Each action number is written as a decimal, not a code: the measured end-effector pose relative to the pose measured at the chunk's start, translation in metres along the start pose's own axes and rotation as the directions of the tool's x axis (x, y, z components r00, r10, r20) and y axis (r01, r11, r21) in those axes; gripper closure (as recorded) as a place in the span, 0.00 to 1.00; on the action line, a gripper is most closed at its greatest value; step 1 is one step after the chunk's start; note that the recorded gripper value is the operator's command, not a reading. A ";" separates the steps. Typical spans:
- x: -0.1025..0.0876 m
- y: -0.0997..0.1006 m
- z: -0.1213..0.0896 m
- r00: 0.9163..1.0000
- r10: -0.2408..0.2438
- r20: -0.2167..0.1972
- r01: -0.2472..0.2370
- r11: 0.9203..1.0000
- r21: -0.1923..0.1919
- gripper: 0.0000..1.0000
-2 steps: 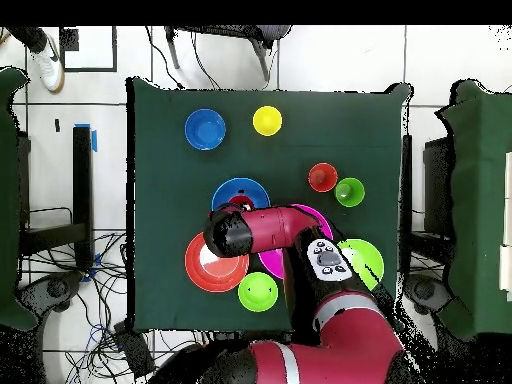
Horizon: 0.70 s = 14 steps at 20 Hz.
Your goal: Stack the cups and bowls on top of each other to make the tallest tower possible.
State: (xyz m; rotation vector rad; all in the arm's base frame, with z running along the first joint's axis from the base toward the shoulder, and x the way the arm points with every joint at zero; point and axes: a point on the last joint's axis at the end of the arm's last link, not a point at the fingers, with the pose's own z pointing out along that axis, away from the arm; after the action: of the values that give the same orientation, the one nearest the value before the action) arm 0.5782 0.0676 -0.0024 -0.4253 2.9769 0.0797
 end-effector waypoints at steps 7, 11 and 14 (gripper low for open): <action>-0.007 -0.005 -0.014 1.000 0.004 -0.002 -0.004 1.000 0.012 0.00; -0.014 -0.010 -0.028 1.000 0.013 -0.006 -0.013 1.000 0.022 0.00; -0.021 -0.017 -0.040 1.000 0.030 0.000 -0.030 0.999 0.030 0.00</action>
State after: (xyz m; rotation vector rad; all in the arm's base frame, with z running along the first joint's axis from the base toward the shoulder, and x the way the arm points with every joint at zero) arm 0.5976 0.0546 0.0400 -0.3778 2.9814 0.0375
